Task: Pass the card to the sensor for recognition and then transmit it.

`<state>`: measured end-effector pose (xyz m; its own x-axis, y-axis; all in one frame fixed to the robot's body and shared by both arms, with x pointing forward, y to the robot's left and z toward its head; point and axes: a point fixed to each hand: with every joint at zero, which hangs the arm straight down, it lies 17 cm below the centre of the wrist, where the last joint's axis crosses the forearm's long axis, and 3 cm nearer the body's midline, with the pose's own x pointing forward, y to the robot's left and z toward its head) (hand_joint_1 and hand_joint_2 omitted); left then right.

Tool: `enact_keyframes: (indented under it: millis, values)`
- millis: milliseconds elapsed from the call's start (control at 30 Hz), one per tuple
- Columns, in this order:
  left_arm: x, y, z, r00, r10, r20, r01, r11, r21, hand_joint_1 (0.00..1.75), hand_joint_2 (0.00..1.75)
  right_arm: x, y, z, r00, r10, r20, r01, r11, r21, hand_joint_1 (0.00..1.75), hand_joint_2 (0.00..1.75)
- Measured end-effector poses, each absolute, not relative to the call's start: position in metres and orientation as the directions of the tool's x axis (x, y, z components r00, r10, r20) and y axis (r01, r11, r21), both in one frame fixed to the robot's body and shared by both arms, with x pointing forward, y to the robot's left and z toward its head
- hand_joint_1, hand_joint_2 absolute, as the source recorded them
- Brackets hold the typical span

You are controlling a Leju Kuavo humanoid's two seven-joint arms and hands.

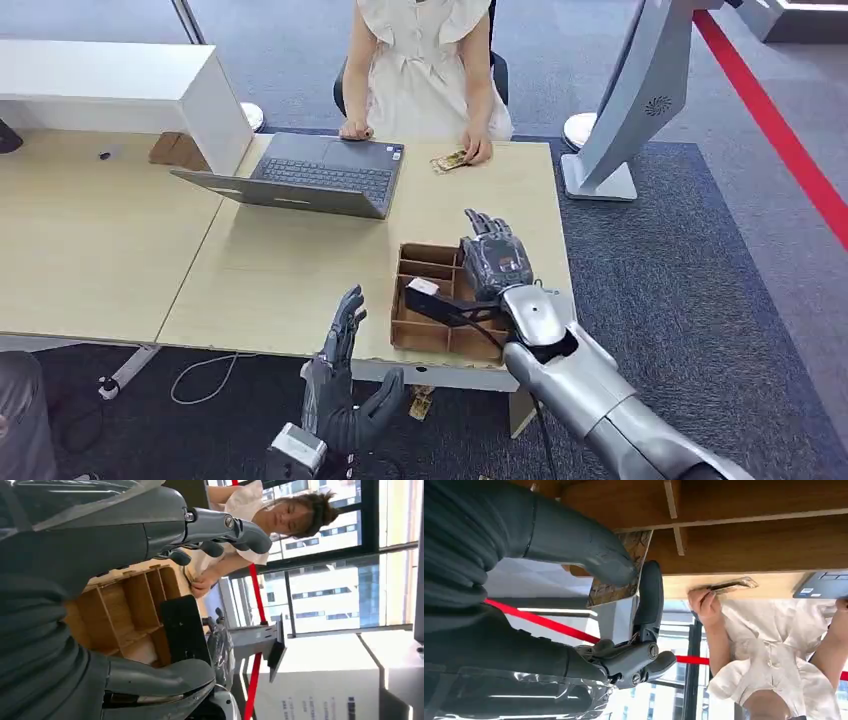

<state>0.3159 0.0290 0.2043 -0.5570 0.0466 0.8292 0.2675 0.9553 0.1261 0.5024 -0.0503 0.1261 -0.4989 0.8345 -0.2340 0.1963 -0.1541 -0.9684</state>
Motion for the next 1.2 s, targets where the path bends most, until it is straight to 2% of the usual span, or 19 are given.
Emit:
enact_keyframes:
  millis: [400, 467, 633, 667, 700, 933, 1200]
  values:
    - [0.314, 0.029, 0.206, -0.565, 0.045, 0.824, 0.267, 0.955, 0.131, 0.0, 1.75, 0.503, -0.052, 0.129, -0.5, 0.837, -0.221, 0.195, -0.14, -0.971, 1.62, 1.75]
    - [0.314, 0.029, 0.206, -0.565, 0.045, 0.824, 0.267, 0.955, 0.131, 0.0, 1.75, 0.503, -0.052, 0.129, -0.5, 0.837, -0.219, 0.195, -0.138, -0.971, 1.57, 1.75]
    - [0.314, 0.029, 0.206, -0.565, 0.045, 0.824, 0.267, 0.955, 0.131, 0.0, 1.75, 0.503, -0.052, 0.129, -0.501, 0.838, -0.219, 0.195, -0.137, -0.971, 1.57, 1.75]
    - [0.314, 0.029, 0.206, -0.565, 0.045, 0.824, 0.267, 0.955, 0.131, 0.0, 1.75, 0.503, -0.052, 0.129, -0.5, 0.838, -0.218, 0.197, -0.136, -0.971, 1.62, 1.75]
    - [0.314, 0.028, 0.206, -0.565, 0.045, 0.824, 0.268, 0.954, 0.131, 0.0, 1.75, 0.504, -0.052, 0.134, -0.496, 0.841, -0.214, 0.217, -0.119, -0.969, 1.71, 1.75]
    - [0.312, 0.026, 0.207, -0.569, 0.054, 0.82, 0.284, 0.949, 0.134, 0.0, 1.75, 0.51, -0.059, 0.161, -0.455, 0.865, -0.214, 0.294, -0.081, -0.952, 1.75, 1.75]
    - [0.31, 0.015, 0.204, -0.567, 0.077, 0.82, 0.333, 0.932, 0.142, 0.0, 1.75, 0.525, -0.068, 0.222, -0.381, 0.888, -0.256, 0.409, -0.086, -0.909, 1.69, 1.75]
